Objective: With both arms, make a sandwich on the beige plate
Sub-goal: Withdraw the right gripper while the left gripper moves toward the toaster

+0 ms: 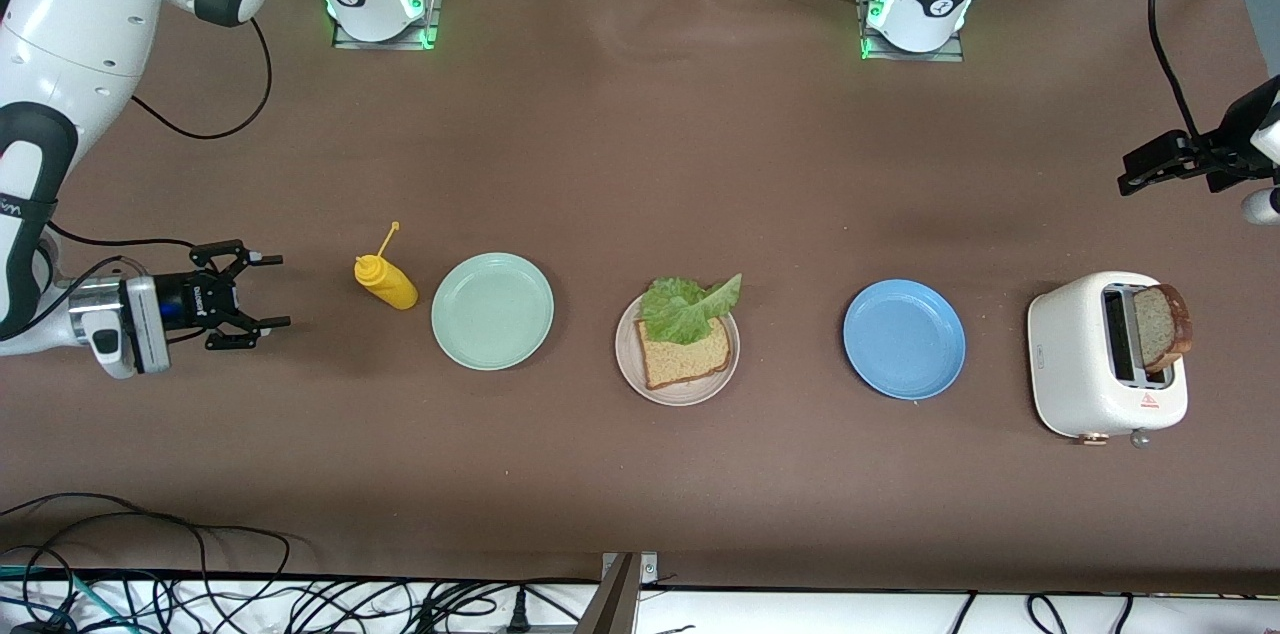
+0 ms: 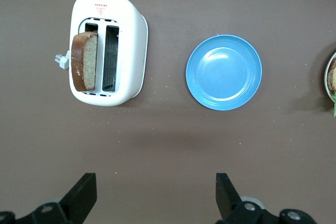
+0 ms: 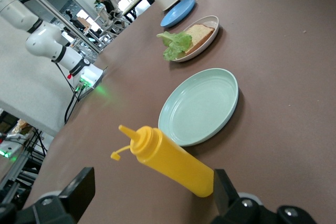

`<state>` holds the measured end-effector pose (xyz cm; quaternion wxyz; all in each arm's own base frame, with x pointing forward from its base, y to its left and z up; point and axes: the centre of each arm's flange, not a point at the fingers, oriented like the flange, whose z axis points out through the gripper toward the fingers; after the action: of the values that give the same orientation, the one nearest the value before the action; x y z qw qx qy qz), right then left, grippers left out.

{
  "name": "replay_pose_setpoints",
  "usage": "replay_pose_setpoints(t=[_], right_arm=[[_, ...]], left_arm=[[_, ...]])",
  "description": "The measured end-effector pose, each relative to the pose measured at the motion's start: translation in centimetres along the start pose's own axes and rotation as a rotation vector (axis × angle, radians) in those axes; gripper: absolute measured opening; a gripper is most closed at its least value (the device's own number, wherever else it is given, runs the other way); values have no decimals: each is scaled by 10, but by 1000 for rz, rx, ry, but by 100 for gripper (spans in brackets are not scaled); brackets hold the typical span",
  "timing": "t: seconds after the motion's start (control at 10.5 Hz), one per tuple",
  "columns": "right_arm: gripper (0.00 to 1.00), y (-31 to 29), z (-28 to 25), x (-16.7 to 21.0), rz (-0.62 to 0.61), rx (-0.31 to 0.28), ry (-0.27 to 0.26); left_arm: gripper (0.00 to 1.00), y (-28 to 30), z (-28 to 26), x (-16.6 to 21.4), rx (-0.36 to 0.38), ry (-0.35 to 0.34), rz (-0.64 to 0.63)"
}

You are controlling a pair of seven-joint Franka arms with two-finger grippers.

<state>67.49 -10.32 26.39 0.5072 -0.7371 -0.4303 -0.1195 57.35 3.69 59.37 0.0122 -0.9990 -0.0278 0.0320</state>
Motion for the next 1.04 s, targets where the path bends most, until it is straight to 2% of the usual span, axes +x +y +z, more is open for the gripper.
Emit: replay_pose_setpoints(t=[0.19,0.38,0.57,0.76,0.85,1.04], right_arm=[[100,-8,0,38,128,-27,-67],[100,-20,5,70,248,-80,-135],[100,-37,15,108,343,-175,-214],[100,-60,32,147,389,-264,-285],[100,-71,40,163,407,-301,-309],[100,-80,40,171,448,-345,-327]], left_arm=[[100,-6,0,2,0,12,0],[100,-17,-1,3,0,19,16],[100,-30,3,8,0,13,33],[100,-42,11,17,1,6,53],[100,-54,16,24,3,8,67],[100,-76,31,39,9,32,85]])
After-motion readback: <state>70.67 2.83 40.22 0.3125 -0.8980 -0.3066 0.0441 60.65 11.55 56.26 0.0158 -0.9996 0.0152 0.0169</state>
